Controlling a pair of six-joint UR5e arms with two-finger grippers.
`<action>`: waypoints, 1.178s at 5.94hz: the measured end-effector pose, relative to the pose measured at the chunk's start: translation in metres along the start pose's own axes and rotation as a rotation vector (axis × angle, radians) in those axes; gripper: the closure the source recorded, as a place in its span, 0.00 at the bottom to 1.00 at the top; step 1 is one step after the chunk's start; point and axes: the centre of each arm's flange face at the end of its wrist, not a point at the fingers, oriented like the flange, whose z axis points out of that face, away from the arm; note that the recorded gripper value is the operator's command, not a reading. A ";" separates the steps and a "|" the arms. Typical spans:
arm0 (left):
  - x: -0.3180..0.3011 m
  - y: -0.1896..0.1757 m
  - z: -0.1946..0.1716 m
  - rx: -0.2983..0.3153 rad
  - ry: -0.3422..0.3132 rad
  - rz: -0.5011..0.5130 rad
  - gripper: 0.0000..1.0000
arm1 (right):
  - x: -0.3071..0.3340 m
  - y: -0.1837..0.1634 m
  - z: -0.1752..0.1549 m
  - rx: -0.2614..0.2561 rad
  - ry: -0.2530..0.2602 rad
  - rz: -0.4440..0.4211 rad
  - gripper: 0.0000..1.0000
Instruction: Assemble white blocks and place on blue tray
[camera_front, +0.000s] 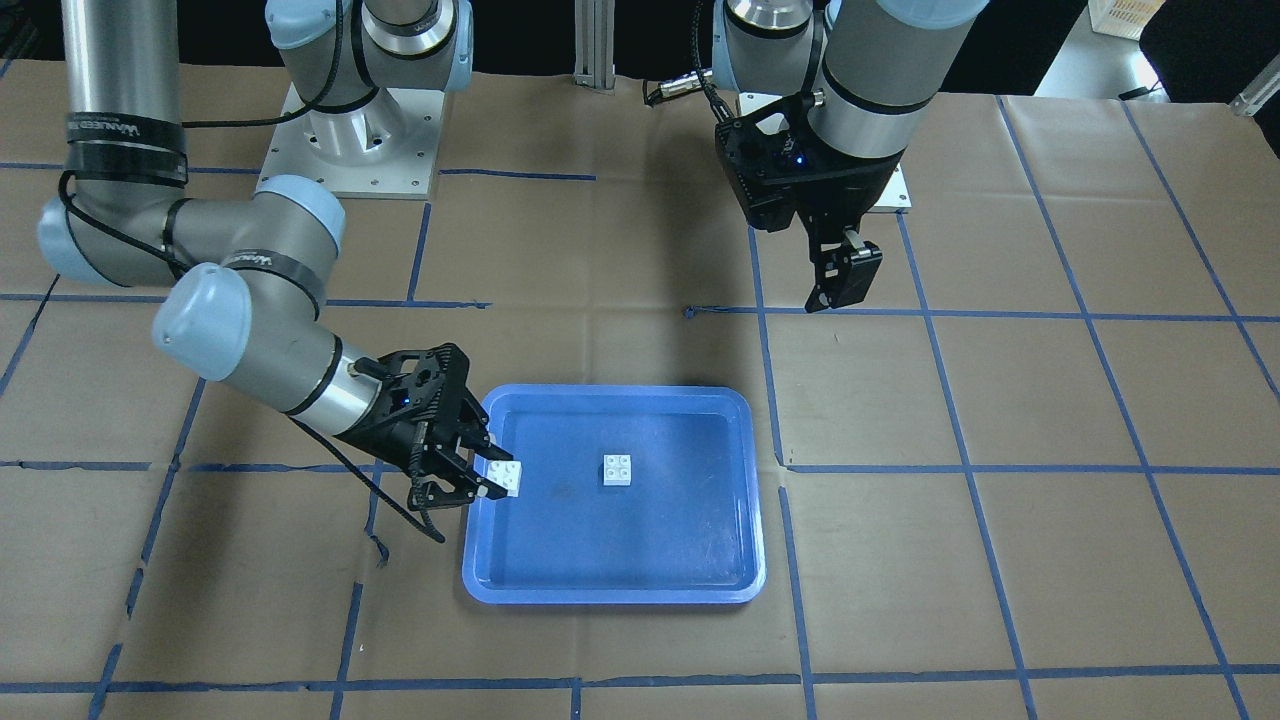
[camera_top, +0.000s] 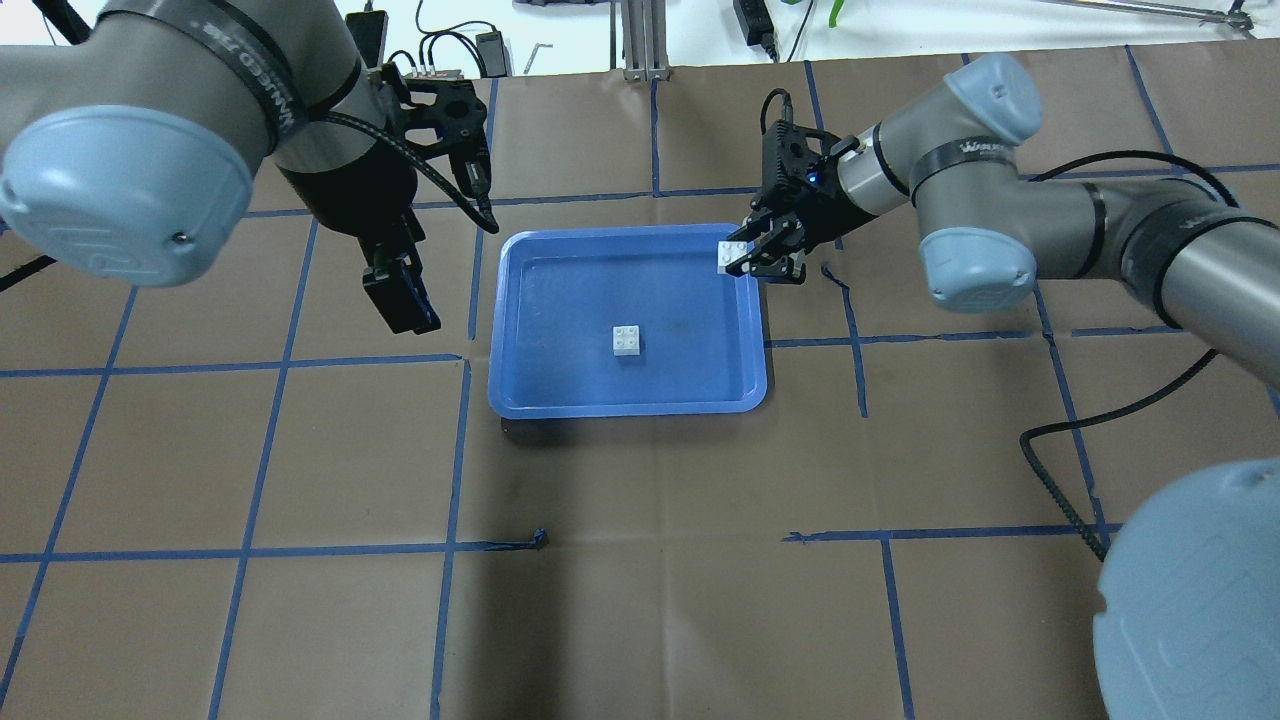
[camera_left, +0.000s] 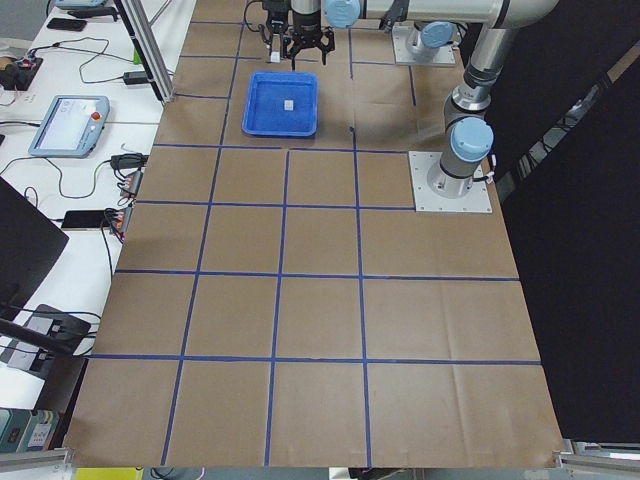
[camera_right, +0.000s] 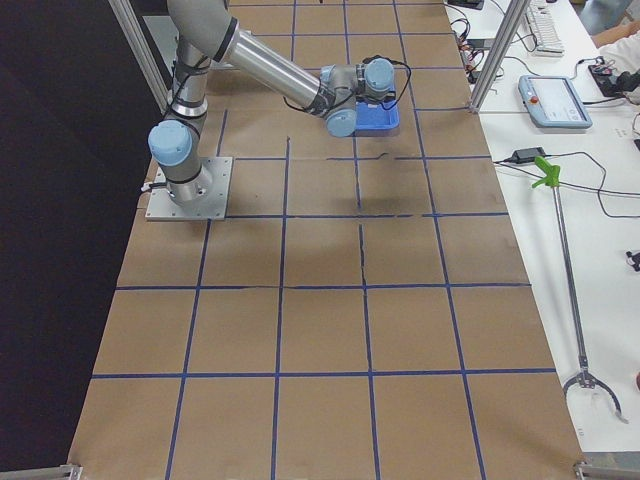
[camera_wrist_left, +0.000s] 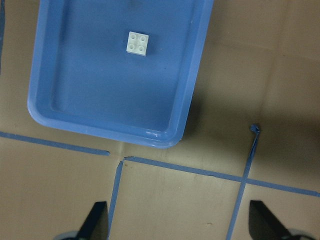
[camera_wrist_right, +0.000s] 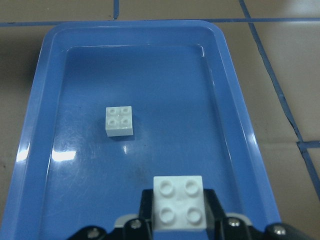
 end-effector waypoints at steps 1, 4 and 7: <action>0.000 0.009 -0.006 -0.004 0.006 -0.098 0.01 | -0.012 -0.002 0.028 0.006 0.010 0.002 0.63; 0.006 0.018 -0.023 0.016 -0.016 -0.574 0.01 | -0.031 0.000 0.086 0.013 -0.001 -0.007 0.63; 0.016 0.023 -0.035 0.047 -0.045 -0.987 0.00 | -0.041 -0.006 0.106 0.009 -0.025 -0.015 0.63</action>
